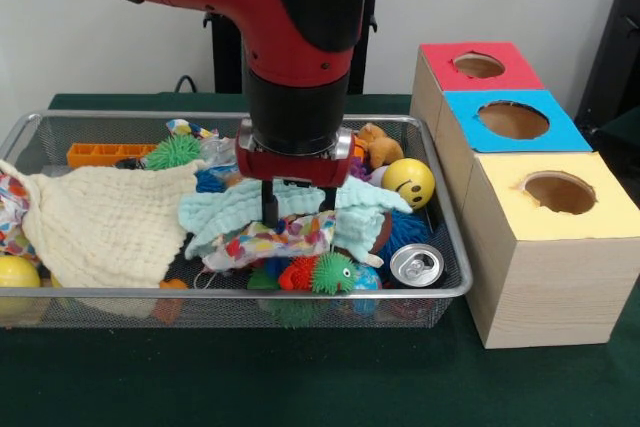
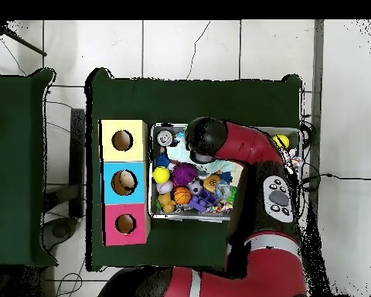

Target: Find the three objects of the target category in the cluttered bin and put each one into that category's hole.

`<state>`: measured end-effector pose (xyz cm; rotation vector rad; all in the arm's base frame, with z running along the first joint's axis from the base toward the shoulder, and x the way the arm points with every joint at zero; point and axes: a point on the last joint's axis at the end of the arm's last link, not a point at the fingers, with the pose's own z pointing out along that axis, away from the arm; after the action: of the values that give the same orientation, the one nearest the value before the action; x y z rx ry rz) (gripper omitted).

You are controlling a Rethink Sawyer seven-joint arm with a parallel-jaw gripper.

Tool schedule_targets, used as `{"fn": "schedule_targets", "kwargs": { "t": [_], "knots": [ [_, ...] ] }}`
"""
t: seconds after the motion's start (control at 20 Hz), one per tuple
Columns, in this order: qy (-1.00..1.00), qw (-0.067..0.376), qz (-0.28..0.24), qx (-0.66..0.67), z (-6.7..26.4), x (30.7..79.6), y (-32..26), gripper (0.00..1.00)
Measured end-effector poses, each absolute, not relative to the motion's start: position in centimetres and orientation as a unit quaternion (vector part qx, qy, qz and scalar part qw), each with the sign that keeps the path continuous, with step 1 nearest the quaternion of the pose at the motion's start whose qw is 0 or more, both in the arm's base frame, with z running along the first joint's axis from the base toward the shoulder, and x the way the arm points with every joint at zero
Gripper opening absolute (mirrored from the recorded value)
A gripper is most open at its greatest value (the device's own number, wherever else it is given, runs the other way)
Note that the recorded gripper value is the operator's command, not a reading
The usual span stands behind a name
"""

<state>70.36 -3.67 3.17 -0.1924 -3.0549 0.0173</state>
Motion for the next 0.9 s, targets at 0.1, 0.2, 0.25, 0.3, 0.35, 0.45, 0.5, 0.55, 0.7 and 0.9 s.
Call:
{"fn": "schedule_targets", "kwargs": {
  "t": [0.1,0.2,0.25,0.3,0.35,0.45,0.5,0.55,0.7,0.9],
  "knots": [
    [-0.998,0.029,0.006,-0.062,3.9,71.6,-3.6,1.0],
    [-0.998,0.022,0.005,-0.062,4.8,72.7,-3.4,1.0],
    [-0.998,0.019,0.004,-0.062,5.2,73.2,-3.3,1.0],
    [-0.998,0.018,0.003,-0.062,5.7,73.8,-3.2,1.0],
    [-0.998,0.017,0.001,-0.063,6.1,74.2,-3.2,1.0],
    [-0.998,0.016,-0.002,-0.064,7.0,75.0,-3.0,1.0],
    [-0.998,0.017,-0.004,-0.064,7.4,75.4,-3.0,1.0],
    [-0.998,0.016,-0.005,-0.065,7.8,75.8,-2.9,1.0],
    [-0.998,0.011,-0.011,-0.068,9.3,77.2,-2.9,1.0],
    [-0.997,-0.006,-0.014,-0.071,10.4,78.7,-3.1,1.0]
  ]
}}
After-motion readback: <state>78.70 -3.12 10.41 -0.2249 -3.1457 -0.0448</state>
